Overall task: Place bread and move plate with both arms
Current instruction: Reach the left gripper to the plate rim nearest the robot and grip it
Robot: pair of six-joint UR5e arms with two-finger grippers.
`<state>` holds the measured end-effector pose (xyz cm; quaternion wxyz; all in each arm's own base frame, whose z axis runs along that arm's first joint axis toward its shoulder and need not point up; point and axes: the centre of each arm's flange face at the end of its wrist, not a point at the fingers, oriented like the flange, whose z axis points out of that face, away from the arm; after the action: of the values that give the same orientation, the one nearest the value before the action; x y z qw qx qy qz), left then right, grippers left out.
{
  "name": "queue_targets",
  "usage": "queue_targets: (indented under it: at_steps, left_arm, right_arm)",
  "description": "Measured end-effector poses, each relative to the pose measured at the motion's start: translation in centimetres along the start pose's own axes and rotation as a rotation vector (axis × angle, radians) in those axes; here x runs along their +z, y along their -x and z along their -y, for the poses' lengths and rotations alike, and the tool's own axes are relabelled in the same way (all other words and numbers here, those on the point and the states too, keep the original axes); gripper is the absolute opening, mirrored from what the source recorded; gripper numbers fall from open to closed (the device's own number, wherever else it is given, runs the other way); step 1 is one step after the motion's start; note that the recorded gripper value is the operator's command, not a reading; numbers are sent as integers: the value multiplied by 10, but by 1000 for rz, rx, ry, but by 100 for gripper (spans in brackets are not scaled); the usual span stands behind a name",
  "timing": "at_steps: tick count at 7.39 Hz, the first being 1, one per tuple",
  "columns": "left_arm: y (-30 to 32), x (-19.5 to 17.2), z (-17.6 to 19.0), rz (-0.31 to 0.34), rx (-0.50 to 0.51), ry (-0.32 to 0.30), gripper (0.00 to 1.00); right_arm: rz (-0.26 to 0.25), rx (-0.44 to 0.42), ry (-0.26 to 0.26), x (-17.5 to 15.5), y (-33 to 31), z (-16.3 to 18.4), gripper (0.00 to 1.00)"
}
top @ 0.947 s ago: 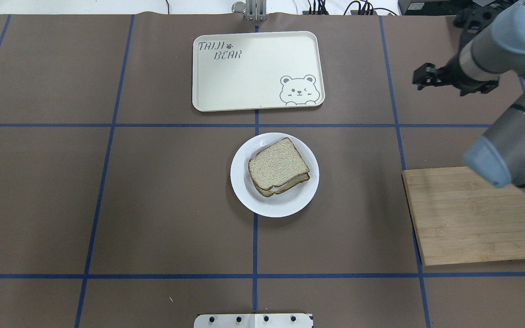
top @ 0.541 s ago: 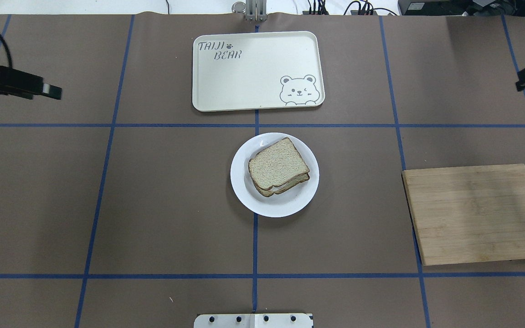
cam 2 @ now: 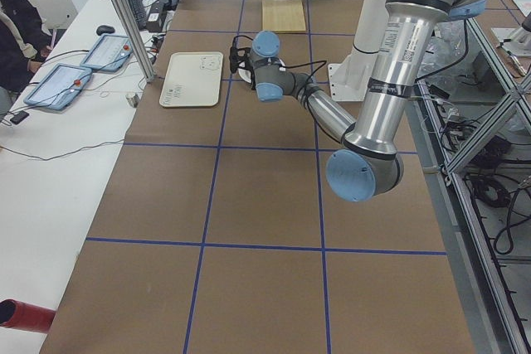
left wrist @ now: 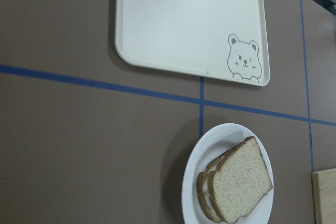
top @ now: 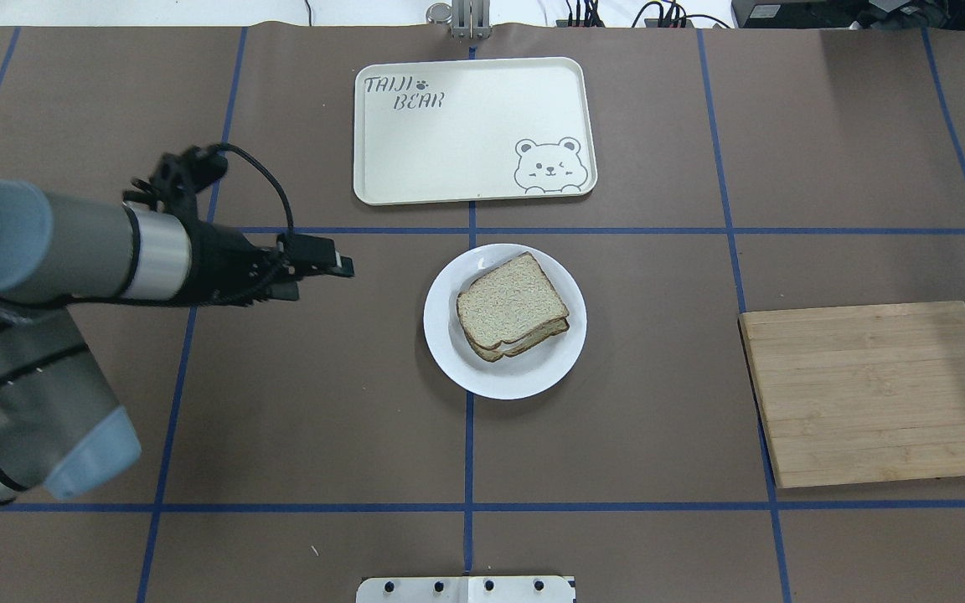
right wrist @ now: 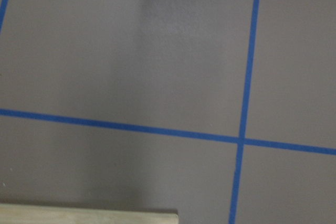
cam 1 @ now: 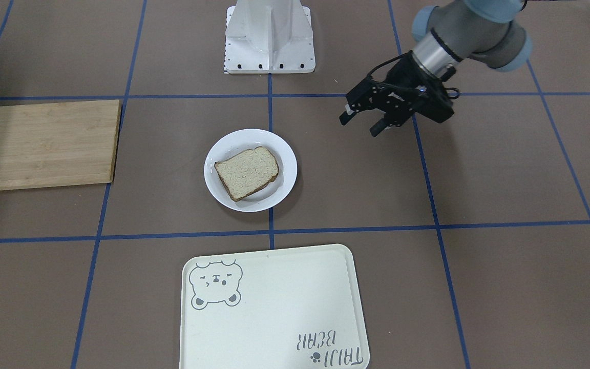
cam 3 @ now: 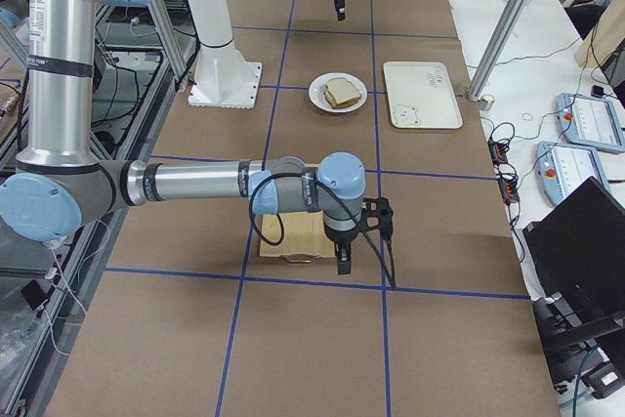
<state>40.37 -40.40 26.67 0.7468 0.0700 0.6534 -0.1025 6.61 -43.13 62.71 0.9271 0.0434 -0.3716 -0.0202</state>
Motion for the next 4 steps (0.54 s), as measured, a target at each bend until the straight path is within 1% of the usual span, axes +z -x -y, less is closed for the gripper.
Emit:
queue_targets:
  at_steps: [1,2,3,4]
  left_arm:
    - [-1,35,-26,-15,-21,-12,92]
    - [-1,68,-47,-35,-42,-22,77]
    - [2,96,-63,-70,-66,-26,57]
    - [4,116,-73,-102,-97,-24,51]
  right_arm:
    - [-3,18,8,2,-11,-15,100]
    - [-7,27,11,4,-15,-22,100]
    - [-9,31,13,4,-17,-24,100]
    - [-9,33,13,4,-17,-24,100]
